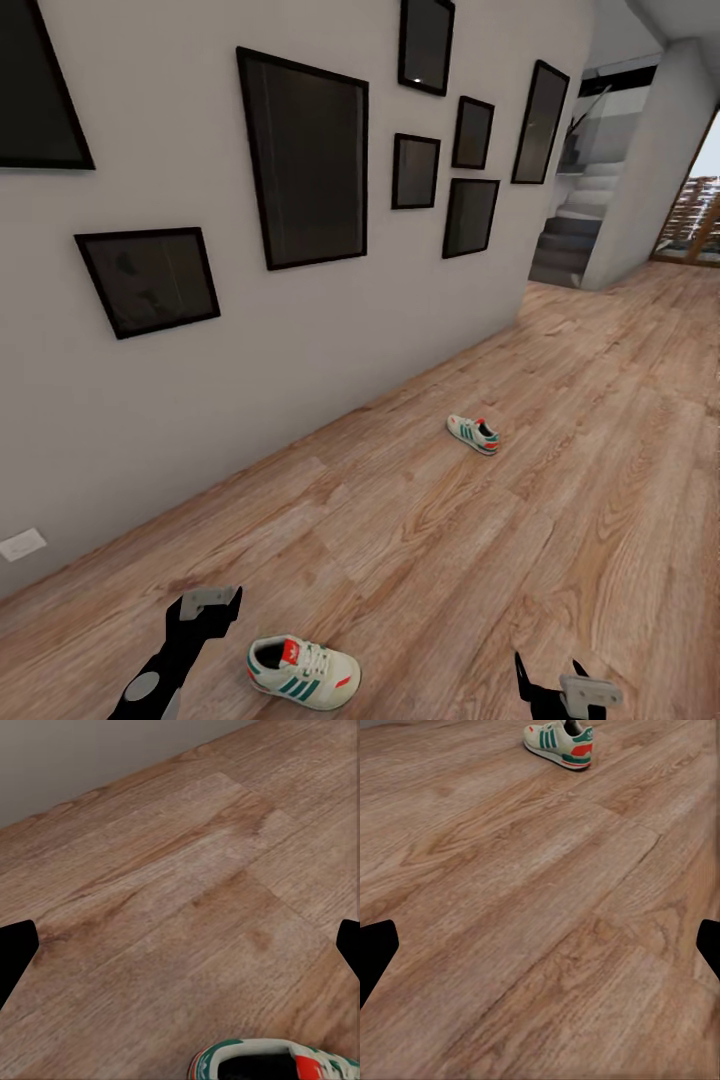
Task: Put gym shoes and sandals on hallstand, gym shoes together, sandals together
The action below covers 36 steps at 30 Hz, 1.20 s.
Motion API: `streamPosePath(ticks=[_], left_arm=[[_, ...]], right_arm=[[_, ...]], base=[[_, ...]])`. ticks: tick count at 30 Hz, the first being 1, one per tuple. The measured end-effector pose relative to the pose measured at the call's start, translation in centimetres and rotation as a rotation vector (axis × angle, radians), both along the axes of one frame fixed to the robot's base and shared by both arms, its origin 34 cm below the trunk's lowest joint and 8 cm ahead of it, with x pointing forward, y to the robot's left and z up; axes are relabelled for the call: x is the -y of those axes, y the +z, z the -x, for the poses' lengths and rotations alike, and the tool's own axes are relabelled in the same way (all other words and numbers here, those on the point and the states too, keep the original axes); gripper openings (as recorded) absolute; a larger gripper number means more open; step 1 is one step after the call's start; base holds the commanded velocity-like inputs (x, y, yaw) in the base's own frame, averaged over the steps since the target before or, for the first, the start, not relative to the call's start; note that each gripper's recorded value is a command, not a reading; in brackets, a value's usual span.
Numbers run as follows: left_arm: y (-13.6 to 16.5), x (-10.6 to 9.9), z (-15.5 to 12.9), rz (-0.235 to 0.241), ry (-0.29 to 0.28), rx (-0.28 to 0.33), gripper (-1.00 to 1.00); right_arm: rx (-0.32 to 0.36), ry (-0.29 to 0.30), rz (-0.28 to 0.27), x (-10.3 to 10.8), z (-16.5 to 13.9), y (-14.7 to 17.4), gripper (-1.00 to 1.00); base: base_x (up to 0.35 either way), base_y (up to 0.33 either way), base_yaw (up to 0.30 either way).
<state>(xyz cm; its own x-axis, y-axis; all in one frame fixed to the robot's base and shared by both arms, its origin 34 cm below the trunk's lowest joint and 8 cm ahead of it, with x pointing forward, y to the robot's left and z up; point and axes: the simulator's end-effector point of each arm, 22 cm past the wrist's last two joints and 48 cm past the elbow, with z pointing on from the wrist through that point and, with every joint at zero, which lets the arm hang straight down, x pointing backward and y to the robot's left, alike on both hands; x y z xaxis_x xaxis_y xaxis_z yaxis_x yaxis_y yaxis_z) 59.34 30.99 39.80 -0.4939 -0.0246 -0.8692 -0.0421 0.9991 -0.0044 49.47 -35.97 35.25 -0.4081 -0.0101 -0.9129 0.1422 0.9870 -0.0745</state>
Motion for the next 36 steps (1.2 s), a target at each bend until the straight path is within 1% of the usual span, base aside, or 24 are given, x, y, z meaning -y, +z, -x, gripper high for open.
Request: streamPosePath(ticks=[14, 22, 28, 31, 36], left_arm=[[0.03, -0.02, -0.03, 0.0, 0.0, 0.001, 1.0], [0.01, -0.06, 0.0, 0.0, 0.002, 0.0, 1.0], [0.01, -0.05, -0.01, 0.0, 0.002, 0.0, 1.0], [0.02, -0.06, -0.02, 0.0, 0.002, 0.0, 1.0], [0.0, -0.07, 0.01, 0.0, 0.002, 0.0, 1.0]], right_arm=[[0.001, -0.003, 0.001, 0.14, 0.0, 0.03, 1.0], [-0.001, -0.002, 0.0, 0.06, 0.02, -0.01, 1.0], [0.0, -0.002, 0.0, 0.05, 0.01, 0.0, 1.0], [0.0, -0.002, 0.001, 0.09, 0.02, 0.01, 1.0], [0.0, -0.001, 0.0, 0.03, 0.02, 0.0, 1.0]], base=[[0.0, 0.009, -0.006], [-0.011, 0.198, 0.0], [-0.013, 0.067, -0.008], [-0.003, 0.016, -0.082], [-0.001, 0.004, -0.208]])
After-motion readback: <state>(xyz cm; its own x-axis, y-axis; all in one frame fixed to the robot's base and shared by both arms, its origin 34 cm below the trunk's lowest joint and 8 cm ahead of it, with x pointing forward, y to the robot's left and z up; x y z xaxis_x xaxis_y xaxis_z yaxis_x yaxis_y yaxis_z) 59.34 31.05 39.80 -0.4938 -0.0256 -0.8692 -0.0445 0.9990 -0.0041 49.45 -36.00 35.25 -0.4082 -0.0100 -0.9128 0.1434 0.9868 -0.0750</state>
